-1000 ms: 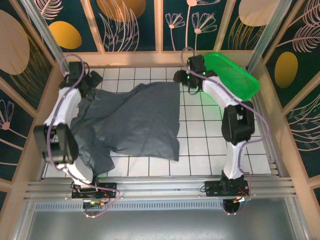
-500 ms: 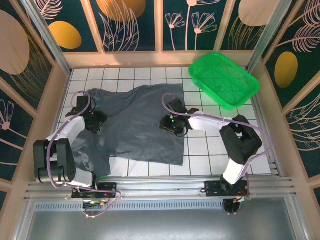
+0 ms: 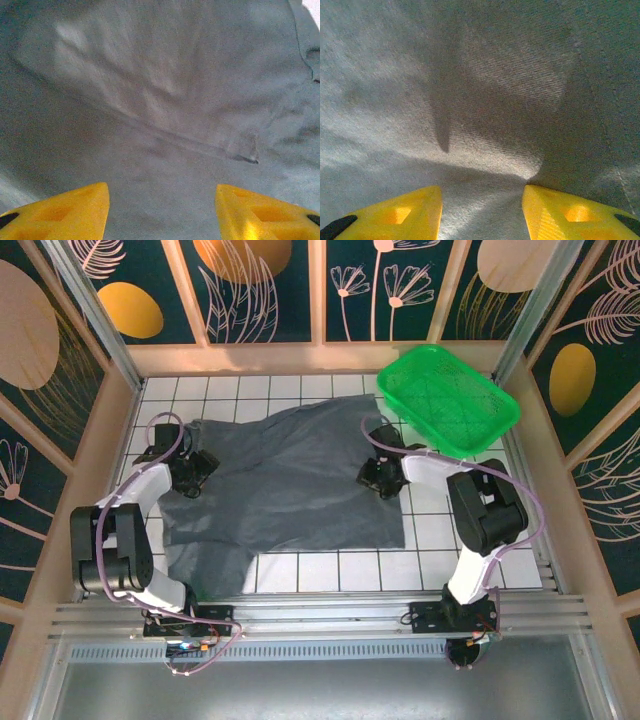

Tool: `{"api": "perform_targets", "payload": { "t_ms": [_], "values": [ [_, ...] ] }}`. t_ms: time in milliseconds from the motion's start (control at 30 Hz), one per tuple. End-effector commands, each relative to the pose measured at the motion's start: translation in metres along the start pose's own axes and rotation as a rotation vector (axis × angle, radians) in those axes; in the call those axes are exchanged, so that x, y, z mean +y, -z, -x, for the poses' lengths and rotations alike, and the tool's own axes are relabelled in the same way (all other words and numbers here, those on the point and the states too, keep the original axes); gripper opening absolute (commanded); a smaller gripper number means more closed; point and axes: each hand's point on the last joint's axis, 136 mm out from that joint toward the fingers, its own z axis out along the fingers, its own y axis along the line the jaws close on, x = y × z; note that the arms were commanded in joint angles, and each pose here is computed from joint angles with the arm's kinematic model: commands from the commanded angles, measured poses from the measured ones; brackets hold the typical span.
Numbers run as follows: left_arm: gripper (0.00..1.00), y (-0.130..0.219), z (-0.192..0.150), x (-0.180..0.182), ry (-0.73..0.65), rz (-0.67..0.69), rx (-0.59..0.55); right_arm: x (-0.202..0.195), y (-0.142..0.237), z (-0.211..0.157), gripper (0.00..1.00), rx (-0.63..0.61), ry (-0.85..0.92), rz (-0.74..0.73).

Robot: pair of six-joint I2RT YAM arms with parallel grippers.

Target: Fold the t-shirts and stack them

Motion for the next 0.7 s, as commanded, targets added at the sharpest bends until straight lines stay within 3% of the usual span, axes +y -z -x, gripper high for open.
{"api": "perform_targets", "payload": {
  "t_ms": [0,167,400,533,667],
  "values": [
    [0.60,-0.004,0.009,-0.002,-0.037,0.019,-0.021,-0.026,-0.008,-0.013,0.49,0.064,0.061,-0.139],
    [0.63,-0.015,0.011,0.020,-0.053,0.137,-0.017,-0.022,-0.007,-0.010,0.49,0.061,0.054,-0.133],
    [0.64,-0.029,0.026,0.015,-0.065,0.139,-0.049,-0.020,-0.008,-0.010,0.49,0.066,0.052,-0.122],
    [0.59,-0.045,0.031,0.015,-0.076,0.154,-0.043,-0.017,-0.011,-0.006,0.49,0.068,0.054,-0.120],
    [0.47,-0.048,0.043,0.007,-0.087,0.149,-0.067,-0.013,-0.012,-0.002,0.49,0.069,0.054,-0.117]
  ]
}}
